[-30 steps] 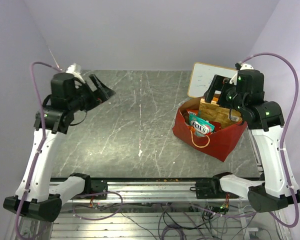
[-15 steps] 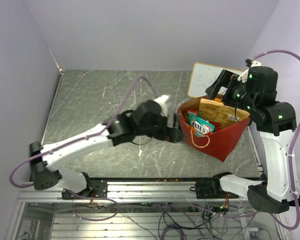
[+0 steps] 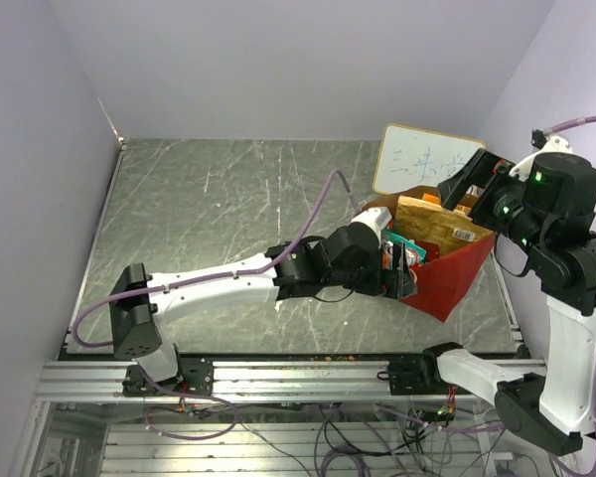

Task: Take the snacks out of the paper bag
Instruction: Adjust the paper bag at the center of the board.

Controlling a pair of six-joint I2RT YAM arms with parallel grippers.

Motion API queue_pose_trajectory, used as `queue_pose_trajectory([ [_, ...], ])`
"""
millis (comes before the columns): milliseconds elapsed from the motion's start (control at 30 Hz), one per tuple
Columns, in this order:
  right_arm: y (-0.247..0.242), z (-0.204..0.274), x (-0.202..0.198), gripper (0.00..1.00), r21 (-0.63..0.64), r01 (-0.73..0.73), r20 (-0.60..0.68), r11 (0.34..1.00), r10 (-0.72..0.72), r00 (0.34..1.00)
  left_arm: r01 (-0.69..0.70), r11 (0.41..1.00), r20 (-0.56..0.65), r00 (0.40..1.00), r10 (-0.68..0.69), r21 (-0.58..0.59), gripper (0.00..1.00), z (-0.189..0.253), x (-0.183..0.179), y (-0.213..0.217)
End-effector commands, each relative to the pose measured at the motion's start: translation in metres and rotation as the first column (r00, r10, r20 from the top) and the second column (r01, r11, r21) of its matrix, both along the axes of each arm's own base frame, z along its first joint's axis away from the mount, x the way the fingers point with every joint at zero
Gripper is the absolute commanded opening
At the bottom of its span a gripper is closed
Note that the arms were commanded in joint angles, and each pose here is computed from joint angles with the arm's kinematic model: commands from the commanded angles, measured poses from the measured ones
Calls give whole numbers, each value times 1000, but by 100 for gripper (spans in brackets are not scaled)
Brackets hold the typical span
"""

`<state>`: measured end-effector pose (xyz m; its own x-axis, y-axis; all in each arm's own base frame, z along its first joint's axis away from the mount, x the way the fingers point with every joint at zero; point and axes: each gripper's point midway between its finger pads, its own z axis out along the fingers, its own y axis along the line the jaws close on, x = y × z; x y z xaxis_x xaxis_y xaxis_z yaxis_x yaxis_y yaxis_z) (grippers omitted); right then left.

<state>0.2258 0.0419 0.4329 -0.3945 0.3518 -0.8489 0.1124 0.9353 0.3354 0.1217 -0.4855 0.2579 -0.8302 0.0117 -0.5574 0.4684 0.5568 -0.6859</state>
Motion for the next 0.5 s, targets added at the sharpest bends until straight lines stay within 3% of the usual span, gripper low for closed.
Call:
queue_pose_trajectory([
  [0, -4, -12, -13, 100, 35, 29, -30, 999, -28, 999, -71, 992, 39, 996, 76, -100, 99, 44, 16, -4],
  [233, -6, -15, -21, 100, 39, 36, -33, 999, -34, 999, -118, 984, -78, 991, 108, -135, 99, 36, 34, 4],
  [400, -7, -20, -19, 100, 21, 35, -41, 999, -34, 999, -35, 988, -103, 994, 19, -151, 78, 33, 30, -11],
  [467, -7, -19, -17, 100, 5, 27, -42, 1000, -26, 999, -32, 990, -113, 993, 16, -141, 64, 31, 37, -7],
])
